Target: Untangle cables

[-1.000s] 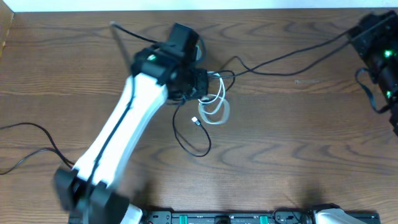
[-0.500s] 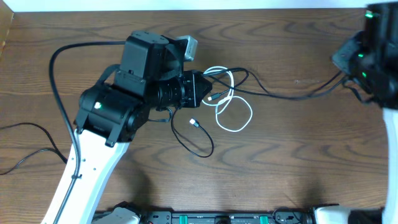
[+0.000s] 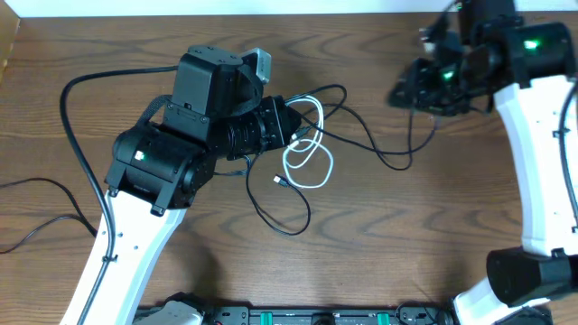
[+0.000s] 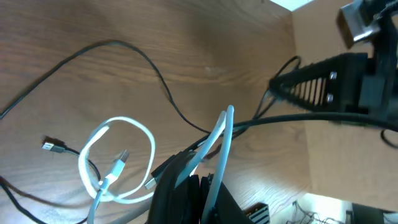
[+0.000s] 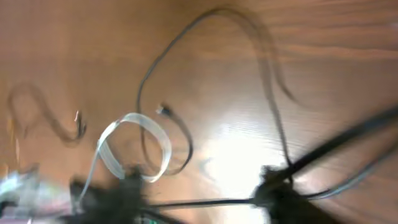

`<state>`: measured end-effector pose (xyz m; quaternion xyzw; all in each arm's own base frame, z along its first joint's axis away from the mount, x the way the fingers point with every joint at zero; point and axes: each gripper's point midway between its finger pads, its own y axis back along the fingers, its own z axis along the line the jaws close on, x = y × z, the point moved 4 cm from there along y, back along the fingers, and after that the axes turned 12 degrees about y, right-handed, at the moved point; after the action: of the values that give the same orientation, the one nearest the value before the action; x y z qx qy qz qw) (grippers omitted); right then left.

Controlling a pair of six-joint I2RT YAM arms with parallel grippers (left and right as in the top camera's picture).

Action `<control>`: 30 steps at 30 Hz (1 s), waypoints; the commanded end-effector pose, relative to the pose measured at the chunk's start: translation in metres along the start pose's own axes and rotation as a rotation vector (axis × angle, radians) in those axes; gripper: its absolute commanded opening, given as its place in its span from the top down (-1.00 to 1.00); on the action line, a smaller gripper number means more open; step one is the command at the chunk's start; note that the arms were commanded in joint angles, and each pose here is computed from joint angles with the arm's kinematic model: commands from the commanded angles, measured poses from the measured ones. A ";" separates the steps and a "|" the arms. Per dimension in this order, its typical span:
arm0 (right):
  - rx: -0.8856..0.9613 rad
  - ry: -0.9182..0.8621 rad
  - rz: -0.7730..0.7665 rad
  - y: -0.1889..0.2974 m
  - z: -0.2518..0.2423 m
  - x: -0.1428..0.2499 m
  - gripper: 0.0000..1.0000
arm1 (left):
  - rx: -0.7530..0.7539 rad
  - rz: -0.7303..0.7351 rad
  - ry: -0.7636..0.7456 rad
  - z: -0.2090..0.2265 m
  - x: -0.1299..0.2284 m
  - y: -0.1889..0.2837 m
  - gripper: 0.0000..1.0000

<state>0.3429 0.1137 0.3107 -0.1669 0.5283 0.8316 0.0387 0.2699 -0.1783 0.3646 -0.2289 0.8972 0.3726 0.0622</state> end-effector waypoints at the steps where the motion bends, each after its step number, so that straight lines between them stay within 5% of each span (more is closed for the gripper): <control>1: -0.151 0.223 0.025 -0.004 0.031 0.006 -0.81 | -0.042 -0.031 0.045 0.007 -0.004 -0.001 0.84; 2: -0.143 0.231 0.030 -0.004 0.031 0.007 -0.99 | -0.071 -0.050 0.068 0.011 -0.006 -0.001 0.85; 12: -0.315 0.303 0.022 0.002 0.056 0.012 -0.99 | -0.239 -0.127 0.169 0.039 -0.009 0.004 0.85; 19: 0.229 -0.057 0.028 -0.001 -0.014 0.009 -0.99 | -0.263 -0.134 0.171 0.043 -0.008 0.005 0.85; 21: 0.133 -0.005 0.047 -0.003 -0.002 0.011 -0.98 | -0.272 -0.135 0.172 0.045 -0.008 0.005 0.85; 24: -0.203 0.301 0.047 -0.001 0.041 0.015 -0.99 | -0.282 -0.128 0.175 0.046 -0.009 0.002 0.85; 30: -0.248 0.385 0.024 -0.002 0.050 0.013 -0.99 | -0.260 -0.044 0.192 0.044 -0.001 -0.008 0.85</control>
<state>0.3246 0.1454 0.3121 -0.2599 0.4670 0.8424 -0.0695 0.2722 -0.1450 0.3330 -0.3090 0.8272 0.4685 -0.0288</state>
